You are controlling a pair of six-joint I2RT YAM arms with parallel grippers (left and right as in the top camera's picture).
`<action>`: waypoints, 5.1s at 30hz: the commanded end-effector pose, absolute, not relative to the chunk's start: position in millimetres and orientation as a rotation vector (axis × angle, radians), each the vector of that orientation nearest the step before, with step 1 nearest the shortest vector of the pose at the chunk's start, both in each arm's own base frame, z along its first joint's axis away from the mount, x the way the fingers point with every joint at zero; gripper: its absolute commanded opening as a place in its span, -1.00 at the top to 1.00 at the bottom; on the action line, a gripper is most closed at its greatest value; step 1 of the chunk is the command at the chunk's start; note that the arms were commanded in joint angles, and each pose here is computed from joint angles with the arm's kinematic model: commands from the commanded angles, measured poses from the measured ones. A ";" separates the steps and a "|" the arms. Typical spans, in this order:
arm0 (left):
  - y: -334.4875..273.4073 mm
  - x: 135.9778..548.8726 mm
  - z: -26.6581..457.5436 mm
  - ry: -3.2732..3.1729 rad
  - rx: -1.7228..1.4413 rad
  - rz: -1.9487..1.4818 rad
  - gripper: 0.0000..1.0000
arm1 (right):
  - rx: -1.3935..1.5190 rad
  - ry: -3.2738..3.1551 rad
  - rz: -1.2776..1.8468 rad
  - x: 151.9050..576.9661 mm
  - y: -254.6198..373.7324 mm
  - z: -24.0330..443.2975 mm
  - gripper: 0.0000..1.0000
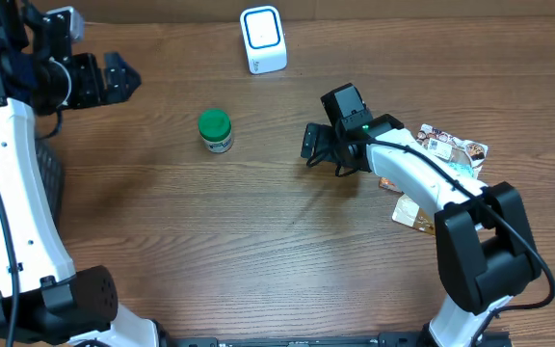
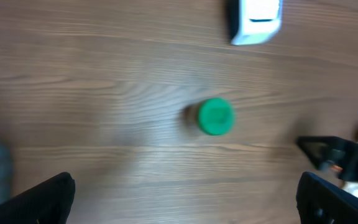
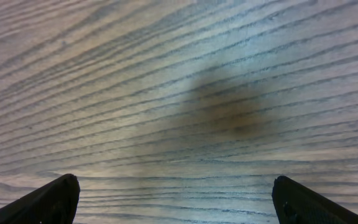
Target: Scan the item barcode
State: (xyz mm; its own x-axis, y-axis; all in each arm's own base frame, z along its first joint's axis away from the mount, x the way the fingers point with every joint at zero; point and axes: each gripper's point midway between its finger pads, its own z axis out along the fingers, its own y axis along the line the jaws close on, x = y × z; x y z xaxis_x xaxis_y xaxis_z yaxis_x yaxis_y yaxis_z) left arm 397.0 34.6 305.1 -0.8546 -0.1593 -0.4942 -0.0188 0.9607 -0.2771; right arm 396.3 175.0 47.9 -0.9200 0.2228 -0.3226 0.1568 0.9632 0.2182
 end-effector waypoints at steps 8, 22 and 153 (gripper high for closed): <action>-46.7 432.5 218.4 2.810 0.094 -0.341 -0.46 | 0.304 2.720 0.261 399.8 163.8 66.9 -1.00; -90.1 455.1 105.6 3.026 0.117 -0.152 -0.55 | 0.304 2.723 0.257 399.1 162.9 66.0 -1.00; 65.7 383.6 327.7 2.528 -0.926 -0.249 -0.99 | -1.318 2.471 0.159 367.3 315.1 101.2 -0.99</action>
